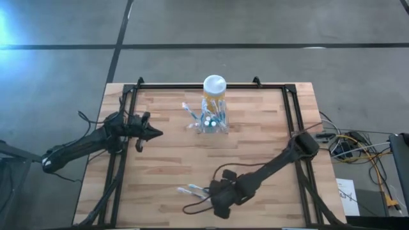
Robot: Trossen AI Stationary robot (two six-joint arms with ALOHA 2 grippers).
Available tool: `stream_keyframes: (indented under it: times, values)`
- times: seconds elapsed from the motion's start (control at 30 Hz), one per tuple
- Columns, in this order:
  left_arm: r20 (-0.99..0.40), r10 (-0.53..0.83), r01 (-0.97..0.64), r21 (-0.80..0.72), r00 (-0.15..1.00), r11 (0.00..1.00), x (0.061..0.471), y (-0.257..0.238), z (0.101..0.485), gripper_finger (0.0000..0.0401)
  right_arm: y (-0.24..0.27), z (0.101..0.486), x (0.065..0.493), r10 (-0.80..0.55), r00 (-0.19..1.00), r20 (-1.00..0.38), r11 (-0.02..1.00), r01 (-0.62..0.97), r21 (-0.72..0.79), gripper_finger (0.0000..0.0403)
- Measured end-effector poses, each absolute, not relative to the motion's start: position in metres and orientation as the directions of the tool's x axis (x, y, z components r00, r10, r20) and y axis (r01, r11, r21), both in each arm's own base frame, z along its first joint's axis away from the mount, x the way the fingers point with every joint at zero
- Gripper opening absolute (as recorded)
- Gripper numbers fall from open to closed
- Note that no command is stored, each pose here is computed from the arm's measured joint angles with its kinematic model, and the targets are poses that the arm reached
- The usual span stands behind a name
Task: Pick & Place toothbrushing station
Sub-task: Put the blue toothbrush into the transparent organizer
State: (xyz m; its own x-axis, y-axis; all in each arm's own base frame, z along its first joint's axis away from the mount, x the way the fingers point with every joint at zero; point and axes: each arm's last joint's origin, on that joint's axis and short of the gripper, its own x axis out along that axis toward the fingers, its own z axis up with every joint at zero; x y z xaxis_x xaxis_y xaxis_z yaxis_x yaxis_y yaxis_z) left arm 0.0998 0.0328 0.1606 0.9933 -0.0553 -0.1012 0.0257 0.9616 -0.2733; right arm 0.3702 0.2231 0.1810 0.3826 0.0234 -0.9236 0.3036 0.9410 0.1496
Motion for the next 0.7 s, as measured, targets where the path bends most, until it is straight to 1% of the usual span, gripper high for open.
stream_keyframes:
  times: [0.07,0.17,0.3,0.53,0.7]
  values:
    - [-0.100,-0.062,0.032,-0.276,0.993,0.961,0.100,0.033,0.161,0.0007,0.224,0.171,0.372,-0.018,0.315,-0.949,0.941,0.326,0.090,0.0188]
    - [-0.100,-0.066,0.036,-0.278,0.993,0.960,0.100,0.032,0.161,0.0007,0.226,0.157,0.376,-0.056,0.253,-0.966,0.944,0.329,0.031,0.0199]
    - [-0.099,-0.066,0.036,-0.281,0.993,0.959,0.100,0.032,0.161,0.0007,0.229,0.145,0.379,-0.064,0.223,-0.973,0.947,0.320,0.011,0.0200]
    - [-0.097,-0.065,0.034,-0.291,0.993,0.956,0.100,0.032,0.161,0.0007,0.226,0.137,0.375,-0.061,0.190,-0.980,0.949,0.315,0.002,0.0183]
    - [-0.097,-0.065,0.032,-0.313,0.993,0.949,0.100,0.032,0.161,0.0007,0.224,0.133,0.371,-0.073,0.172,-0.982,0.960,0.278,-0.023,0.0154]
